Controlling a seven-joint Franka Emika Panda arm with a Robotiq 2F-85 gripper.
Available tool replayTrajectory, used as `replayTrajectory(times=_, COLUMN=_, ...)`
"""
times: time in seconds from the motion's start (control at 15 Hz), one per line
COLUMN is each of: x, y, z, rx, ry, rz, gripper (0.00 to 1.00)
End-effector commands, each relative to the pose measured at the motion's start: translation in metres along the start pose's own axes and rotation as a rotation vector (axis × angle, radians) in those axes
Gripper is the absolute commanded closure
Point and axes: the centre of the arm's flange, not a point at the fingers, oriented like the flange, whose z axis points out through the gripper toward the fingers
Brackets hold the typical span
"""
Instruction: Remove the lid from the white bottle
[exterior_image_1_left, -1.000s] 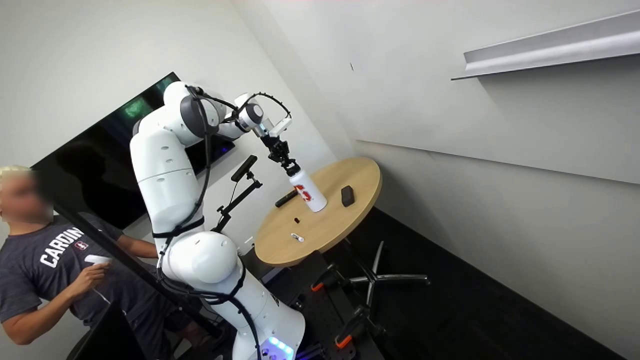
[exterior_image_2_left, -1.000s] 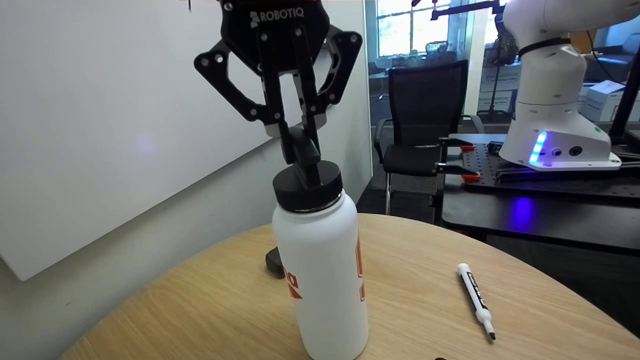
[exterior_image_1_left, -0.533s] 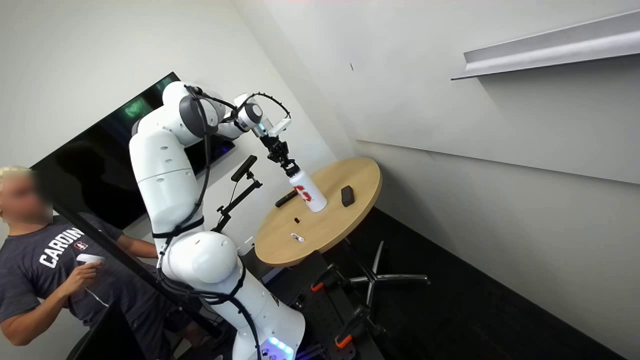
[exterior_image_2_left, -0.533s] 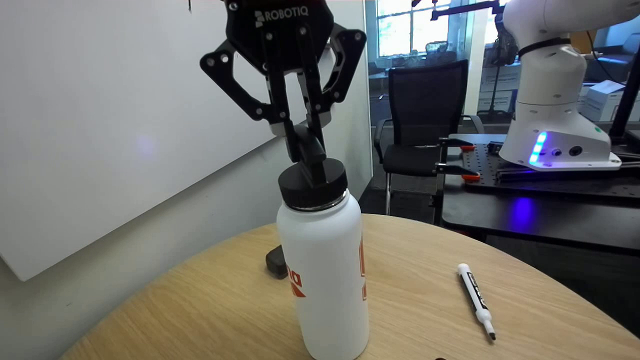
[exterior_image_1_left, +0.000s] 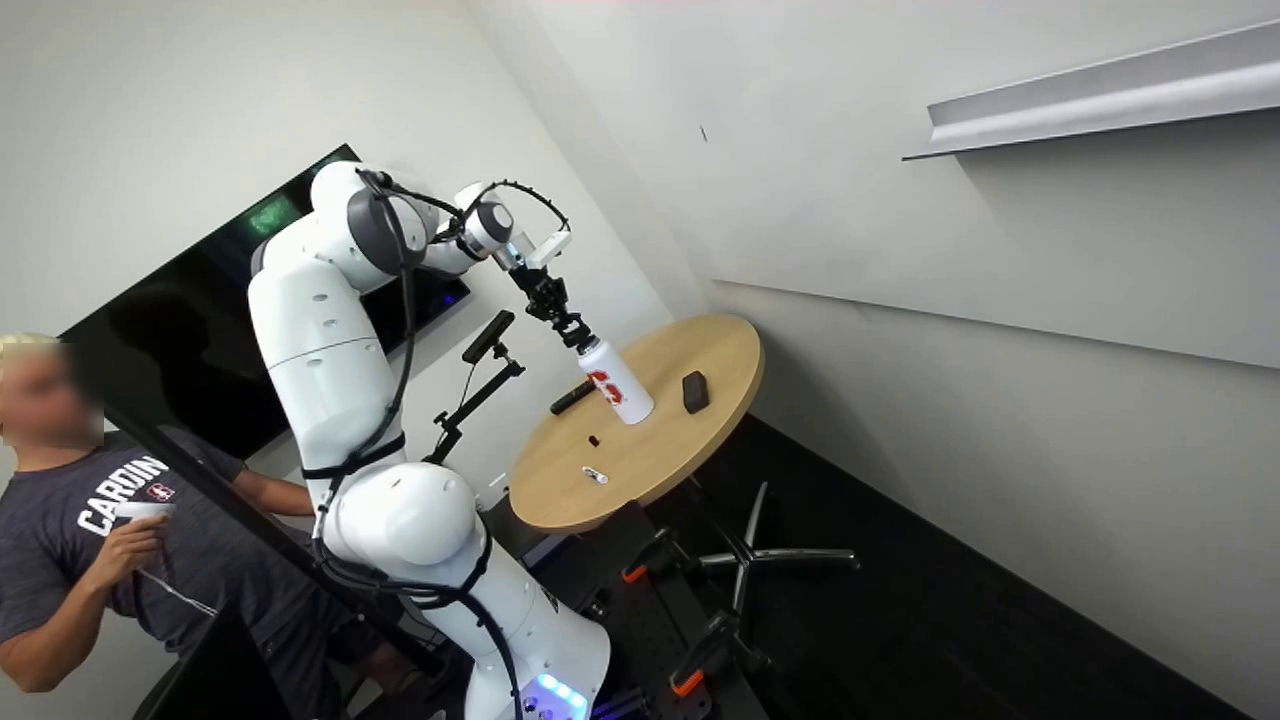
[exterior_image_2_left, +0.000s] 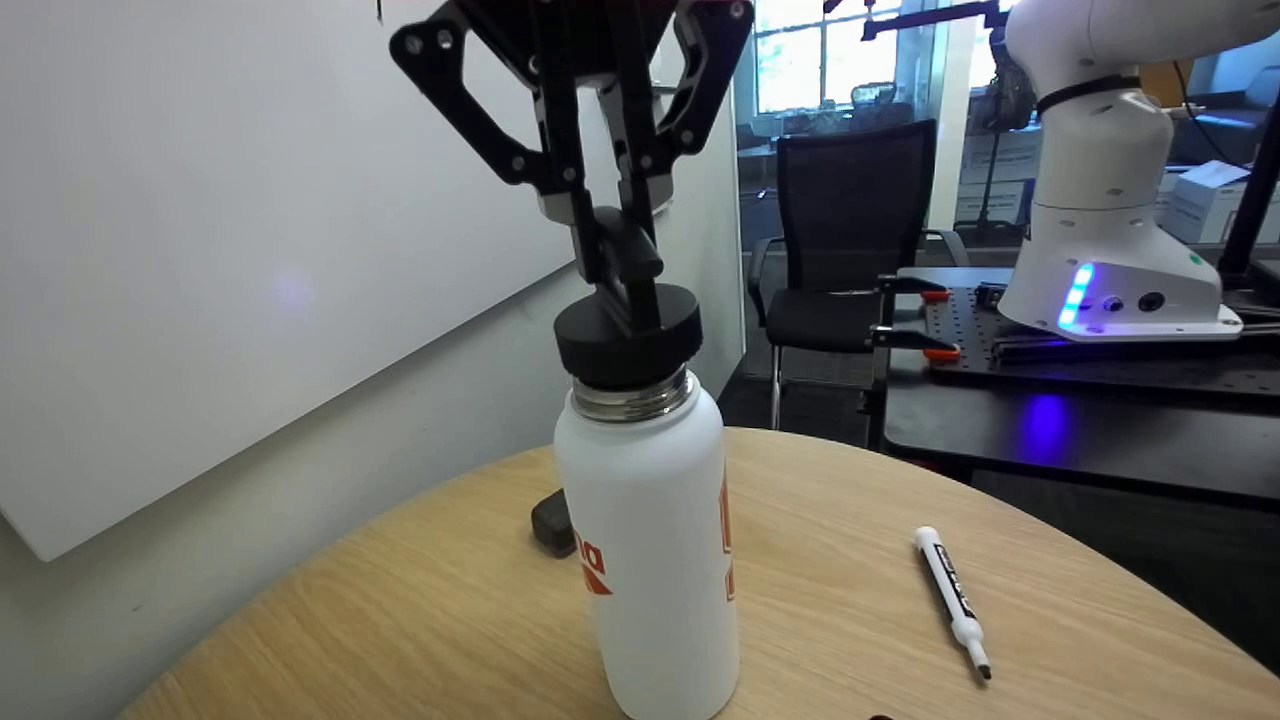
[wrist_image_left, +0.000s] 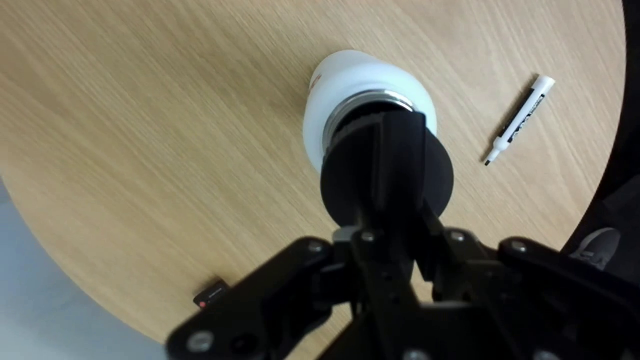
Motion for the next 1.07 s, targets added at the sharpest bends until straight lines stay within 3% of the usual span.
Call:
replayTrajectory(times=0.0, x=0.002, y=-0.026, z=-0.034, rx=-0.047, ry=-0.037, rz=0.017, gripper=0.95)
replayTrajectory(times=0.27, x=-0.015, y=-0.054, z=-0.064, rx=-0.106, ry=-0.077, rz=0.129, gripper=0.95)
replayTrajectory(times=0.47, x=-0.038, y=-0.082, z=-0.064, rx=-0.126, ry=-0.093, rz=0.258, gripper=0.95)
replayTrajectory(times=0.73, x=-0.073, y=-0.119, z=-0.034, rx=-0.149, ry=-0.088, rz=0.458, gripper=0.95)
replayTrajectory(times=1.0, x=-0.107, y=-0.15, z=0.026, rx=-0.197, ry=-0.027, rz=0.655, gripper=0.95)
